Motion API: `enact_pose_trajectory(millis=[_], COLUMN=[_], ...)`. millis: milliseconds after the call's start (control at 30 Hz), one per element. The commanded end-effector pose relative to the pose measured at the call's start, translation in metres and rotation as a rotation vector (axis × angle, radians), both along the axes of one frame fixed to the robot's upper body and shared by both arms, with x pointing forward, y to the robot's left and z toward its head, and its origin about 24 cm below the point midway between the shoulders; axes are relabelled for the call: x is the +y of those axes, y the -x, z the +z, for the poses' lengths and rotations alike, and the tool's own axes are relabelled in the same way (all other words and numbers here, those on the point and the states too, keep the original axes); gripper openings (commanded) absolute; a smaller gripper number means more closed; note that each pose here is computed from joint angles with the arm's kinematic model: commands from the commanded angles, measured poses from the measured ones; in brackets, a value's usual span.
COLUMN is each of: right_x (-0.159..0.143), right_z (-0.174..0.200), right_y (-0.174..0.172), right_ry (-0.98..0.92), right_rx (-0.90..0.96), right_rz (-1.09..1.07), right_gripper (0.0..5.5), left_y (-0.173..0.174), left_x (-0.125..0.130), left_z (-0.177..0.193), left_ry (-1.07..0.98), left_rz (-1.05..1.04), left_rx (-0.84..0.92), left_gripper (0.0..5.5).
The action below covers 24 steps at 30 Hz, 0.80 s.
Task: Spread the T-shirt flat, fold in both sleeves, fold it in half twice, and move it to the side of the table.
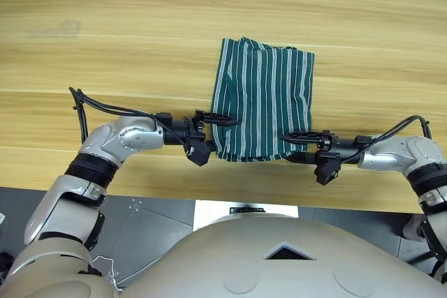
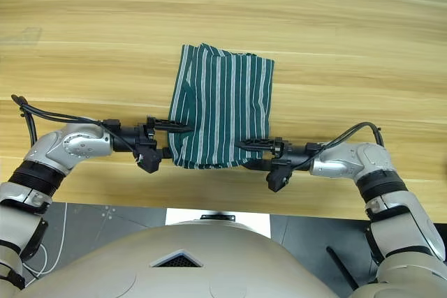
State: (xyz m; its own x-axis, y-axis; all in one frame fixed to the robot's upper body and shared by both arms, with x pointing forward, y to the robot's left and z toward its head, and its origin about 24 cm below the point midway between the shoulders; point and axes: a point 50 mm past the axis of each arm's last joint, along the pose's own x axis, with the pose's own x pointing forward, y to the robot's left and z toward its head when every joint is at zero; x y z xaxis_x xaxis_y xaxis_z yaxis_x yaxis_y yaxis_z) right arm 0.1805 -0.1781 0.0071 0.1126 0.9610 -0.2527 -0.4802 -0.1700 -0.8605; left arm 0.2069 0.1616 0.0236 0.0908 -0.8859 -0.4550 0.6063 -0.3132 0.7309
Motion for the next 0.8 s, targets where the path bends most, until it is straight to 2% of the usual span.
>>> enact_pose_trajectory(millis=[33, 267, 533, 667, 767, 800], right_x=[0.002, -0.008, -0.017, -0.032, -0.045, -0.050], right_z=[-0.011, -0.010, -0.015, -0.019, -0.017, -0.016], right_y=[0.006, 0.000, -0.005, 0.005, 0.010, 0.012], right_ry=[0.065, 0.107, 0.123, 0.187, 0.220, 0.235], right_rx=[0.025, 0.037, 0.074, 0.132, 0.164, 0.179], right_rz=[0.026, 0.010, -0.065, -0.104, -0.172, -0.186], right_gripper=[2.78, 1.41, 1.38, 1.38, 1.84, 1.84], left_y=[0.038, 0.044, 0.053, 0.057, 0.058, 0.058], left_x=[0.016, 0.022, 0.023, 0.019, 0.017, 0.017], left_z=[-0.051, -0.058, -0.062, -0.065, -0.066, -0.067], left_ry=[-0.269, -0.277, -0.278, -0.268, -0.264, -0.264], left_rz=[-0.050, -0.013, -0.045, -0.053, -0.055, -0.054], left_rx=[0.215, 0.233, 0.243, 0.254, 0.259, 0.261], left_gripper=[3.72, 3.72, 3.72, 3.72, 3.72, 3.72])
